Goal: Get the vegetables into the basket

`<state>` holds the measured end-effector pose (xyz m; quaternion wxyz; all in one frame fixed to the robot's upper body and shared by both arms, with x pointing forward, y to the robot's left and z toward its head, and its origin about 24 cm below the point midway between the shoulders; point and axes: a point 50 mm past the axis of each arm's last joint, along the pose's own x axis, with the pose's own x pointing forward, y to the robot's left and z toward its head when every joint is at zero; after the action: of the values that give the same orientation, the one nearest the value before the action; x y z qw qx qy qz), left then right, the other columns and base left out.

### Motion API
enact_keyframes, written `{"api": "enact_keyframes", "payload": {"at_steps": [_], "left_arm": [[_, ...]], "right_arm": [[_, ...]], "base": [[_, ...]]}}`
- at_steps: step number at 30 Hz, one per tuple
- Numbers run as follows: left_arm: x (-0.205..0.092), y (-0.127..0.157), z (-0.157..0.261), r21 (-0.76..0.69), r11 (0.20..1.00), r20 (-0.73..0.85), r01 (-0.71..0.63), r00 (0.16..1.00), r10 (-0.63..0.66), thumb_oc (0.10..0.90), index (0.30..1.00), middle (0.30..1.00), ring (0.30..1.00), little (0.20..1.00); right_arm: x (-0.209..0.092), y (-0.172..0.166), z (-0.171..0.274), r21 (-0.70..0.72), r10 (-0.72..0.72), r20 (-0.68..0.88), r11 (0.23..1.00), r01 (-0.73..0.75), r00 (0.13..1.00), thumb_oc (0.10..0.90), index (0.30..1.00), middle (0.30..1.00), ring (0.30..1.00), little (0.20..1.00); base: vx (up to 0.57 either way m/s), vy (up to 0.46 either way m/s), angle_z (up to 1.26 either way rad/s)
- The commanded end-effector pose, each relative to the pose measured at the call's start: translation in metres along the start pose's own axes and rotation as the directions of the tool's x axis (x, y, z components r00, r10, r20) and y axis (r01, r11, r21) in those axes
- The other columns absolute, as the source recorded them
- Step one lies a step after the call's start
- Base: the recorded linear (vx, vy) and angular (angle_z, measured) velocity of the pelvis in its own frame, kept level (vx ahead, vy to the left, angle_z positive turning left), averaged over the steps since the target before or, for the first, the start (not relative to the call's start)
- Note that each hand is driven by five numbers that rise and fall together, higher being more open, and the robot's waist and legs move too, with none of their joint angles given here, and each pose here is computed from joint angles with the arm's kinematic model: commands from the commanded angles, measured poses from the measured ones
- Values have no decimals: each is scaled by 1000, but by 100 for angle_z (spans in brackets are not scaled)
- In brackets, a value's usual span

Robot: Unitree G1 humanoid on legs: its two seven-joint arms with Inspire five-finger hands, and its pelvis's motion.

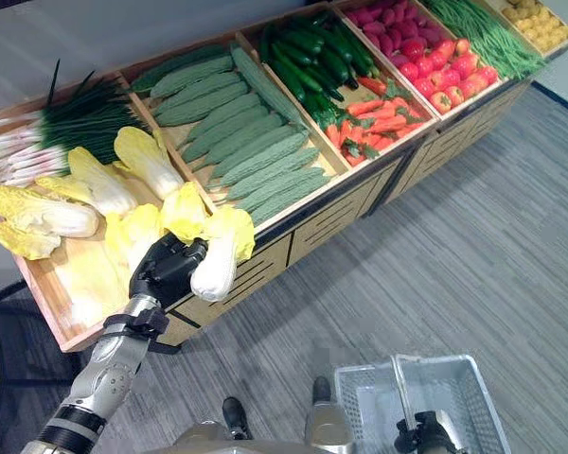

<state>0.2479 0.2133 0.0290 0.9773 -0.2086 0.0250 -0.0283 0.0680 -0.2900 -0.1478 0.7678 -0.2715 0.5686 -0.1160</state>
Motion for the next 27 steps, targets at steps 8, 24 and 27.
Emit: {"api": "enact_keyframes", "payload": {"at_steps": [8,24,27], "left_arm": [[9,-45,44,-33,971,256,237,941,-221,400,300,300,300,300],[14,-62,38,-81,962,266,262,936,-232,400,300,300,300,300],[12,-57,37,-83,966,264,243,941,-214,400,300,300,300,300]], "right_arm": [[1,-18,-8,11,-73,0,997,73,997,400,300,300,300,300],[7,-51,10,-14,-180,42,983,180,983,400,300,300,300,300],[7,-49,12,-20,-169,51,985,171,984,400,300,300,300,300]], "base": [[13,-188,-24],[7,-118,-25],[75,78,-70]]}}
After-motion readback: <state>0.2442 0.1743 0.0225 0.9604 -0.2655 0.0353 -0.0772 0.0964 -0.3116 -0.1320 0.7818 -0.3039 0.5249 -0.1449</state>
